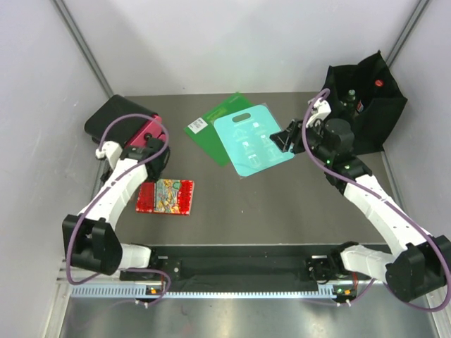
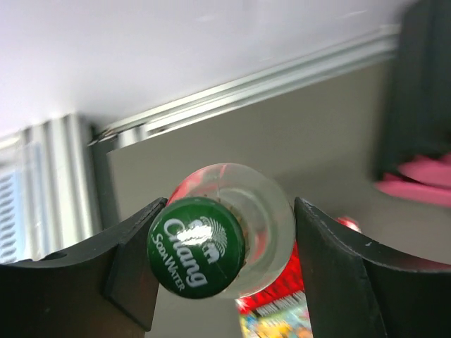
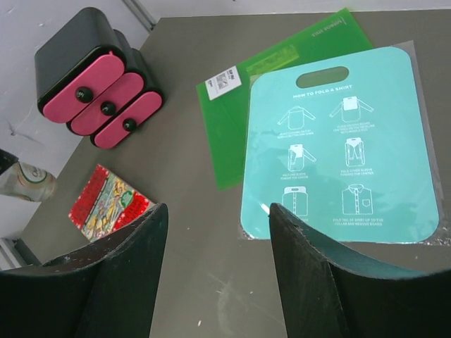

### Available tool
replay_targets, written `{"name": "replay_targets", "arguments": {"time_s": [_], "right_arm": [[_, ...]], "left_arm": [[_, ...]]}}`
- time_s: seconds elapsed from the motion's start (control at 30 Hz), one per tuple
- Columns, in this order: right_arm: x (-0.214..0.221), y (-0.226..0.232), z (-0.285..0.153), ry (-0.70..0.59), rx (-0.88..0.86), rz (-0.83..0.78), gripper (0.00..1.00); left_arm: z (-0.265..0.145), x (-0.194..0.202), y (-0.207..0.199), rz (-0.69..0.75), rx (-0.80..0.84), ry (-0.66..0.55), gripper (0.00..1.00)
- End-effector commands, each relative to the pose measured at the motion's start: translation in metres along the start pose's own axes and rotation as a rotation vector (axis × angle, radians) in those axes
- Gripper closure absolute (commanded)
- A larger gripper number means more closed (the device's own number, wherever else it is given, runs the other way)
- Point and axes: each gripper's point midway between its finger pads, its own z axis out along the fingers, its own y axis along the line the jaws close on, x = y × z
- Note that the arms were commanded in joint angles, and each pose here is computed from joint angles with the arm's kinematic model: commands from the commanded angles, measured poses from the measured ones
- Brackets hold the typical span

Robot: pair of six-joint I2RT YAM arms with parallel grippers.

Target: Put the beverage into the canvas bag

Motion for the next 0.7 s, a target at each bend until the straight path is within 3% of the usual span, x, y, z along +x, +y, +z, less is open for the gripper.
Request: {"name": "replay_targets", "arguments": {"time_s": [0.0, 0.17, 0.2, 0.23, 0.3, 0.43, 0.57, 0.67], "right_arm": [[-0.023, 0.006, -0.009, -0.054, 0.028, -0.031, 0.41], [-0.03, 0.001, -0.013, -0.069, 0.071, -0.038, 0.41], [-0.032, -0.001, -0.014, -0.079, 0.085, -0.041, 0.41], [-0.032, -0.002, -0.015, -0.078, 0.093, -0.038, 0.41], [-0.035, -0.003, -0.018, -0.089, 0.109, -0.037, 0.41], [-0.038, -0.006, -0.026, -0.102, 0.14, -0.039, 0.41], [-0.045, -0.007, -0.039, -0.142, 0.169, -0.049, 0.41], [-0.046, -0.007, -0.047, -0.164, 0.174, -0.055, 0.41]], "left_arm": [[-0.042, -0.057, -0.011, 0.017, 0.128, -0.2, 1.0], [-0.09, -0.053, -0.047, 0.163, 0.308, -0.239, 1.0], [-0.112, -0.046, -0.069, 0.148, 0.406, -0.237, 1.0], [-0.122, -0.039, -0.074, 0.265, 0.448, -0.245, 1.0], [-0.155, -0.022, -0.096, 0.278, 0.589, -0.233, 1.0], [-0.21, 0.016, -0.122, 0.437, 0.874, -0.208, 1.0], [-0.268, 0.068, -0.14, 0.517, 1.263, -0.048, 1.0], [-0.286, 0.091, -0.144, 0.557, 1.378, -0.017, 1.0]]}}
